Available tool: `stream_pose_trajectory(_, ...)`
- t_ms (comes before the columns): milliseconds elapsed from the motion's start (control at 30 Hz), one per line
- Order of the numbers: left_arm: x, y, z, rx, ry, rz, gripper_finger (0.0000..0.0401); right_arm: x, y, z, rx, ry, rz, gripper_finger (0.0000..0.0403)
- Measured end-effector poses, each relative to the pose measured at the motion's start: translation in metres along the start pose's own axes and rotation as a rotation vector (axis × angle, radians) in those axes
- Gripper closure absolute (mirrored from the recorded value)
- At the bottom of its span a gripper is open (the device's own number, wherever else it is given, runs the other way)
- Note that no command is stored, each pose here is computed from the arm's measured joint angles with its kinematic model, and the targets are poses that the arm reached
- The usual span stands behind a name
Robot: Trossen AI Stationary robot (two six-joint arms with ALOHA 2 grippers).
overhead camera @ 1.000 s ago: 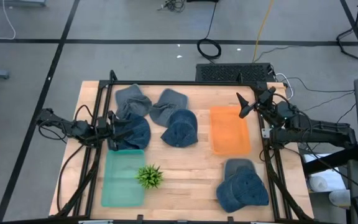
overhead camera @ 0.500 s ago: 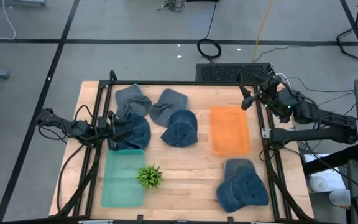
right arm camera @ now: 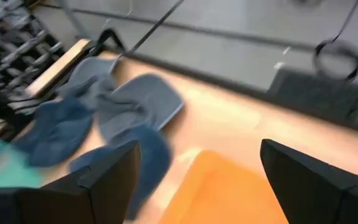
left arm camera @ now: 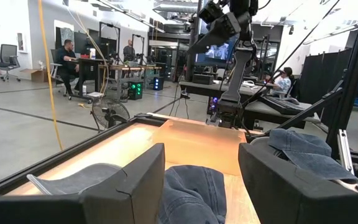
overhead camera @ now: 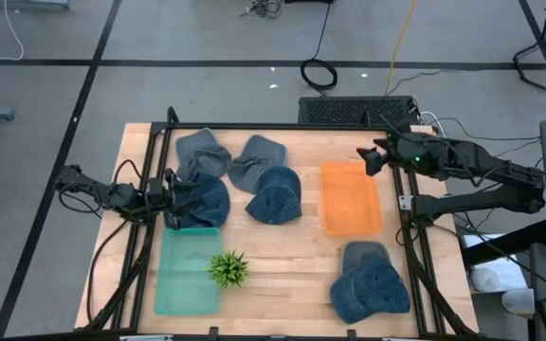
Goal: Pick & Place hat
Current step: Put the bottom blue cap into the orange bin
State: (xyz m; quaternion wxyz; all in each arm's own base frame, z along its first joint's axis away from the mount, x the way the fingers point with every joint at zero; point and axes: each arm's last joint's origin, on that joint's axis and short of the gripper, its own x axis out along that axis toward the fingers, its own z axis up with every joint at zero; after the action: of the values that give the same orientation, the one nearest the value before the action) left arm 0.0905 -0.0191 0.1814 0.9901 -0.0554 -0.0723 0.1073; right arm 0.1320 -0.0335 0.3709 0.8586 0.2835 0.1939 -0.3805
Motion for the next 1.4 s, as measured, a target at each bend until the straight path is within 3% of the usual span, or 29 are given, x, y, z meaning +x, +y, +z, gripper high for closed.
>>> stream_pose_trajectory(500, 0.000, 0.000, 0.000, 0.000, 0.000, 0.000, 0.0187, -0.001, 0.008, -0.005, 0.196, 0.273, 0.174, 0.0085)
stream_pose_trajectory(667, 0.000, 0.000, 0.000, 0.000, 0.000, 0.000, 0.0187, -0.002, 0.003, -0.011, 0.227, 0.349, 0.124, 0.0085)
stream_pose_trajectory(967, 0.000, 0.000, 0.000, 0.000, 0.000, 0.000, 0.0187, 0.005, -0.011, -0.030, 0.153, 0.582, -0.140, 0.0085)
stream_pose_trajectory(1233, 0.000, 0.000, 0.000, 0.000, 0.000, 0.000, 0.0187, 0.018, 0.008, -0.035, 0.138, 0.600, -0.111, 0.0085)
stream_pose_trajectory(1400, 0.000, 0.000, 0.000, 0.000, 0.000, 0.000, 0.0187, 0.020, 0.031, -0.045, 0.140, 0.614, -0.024, 0.0085)
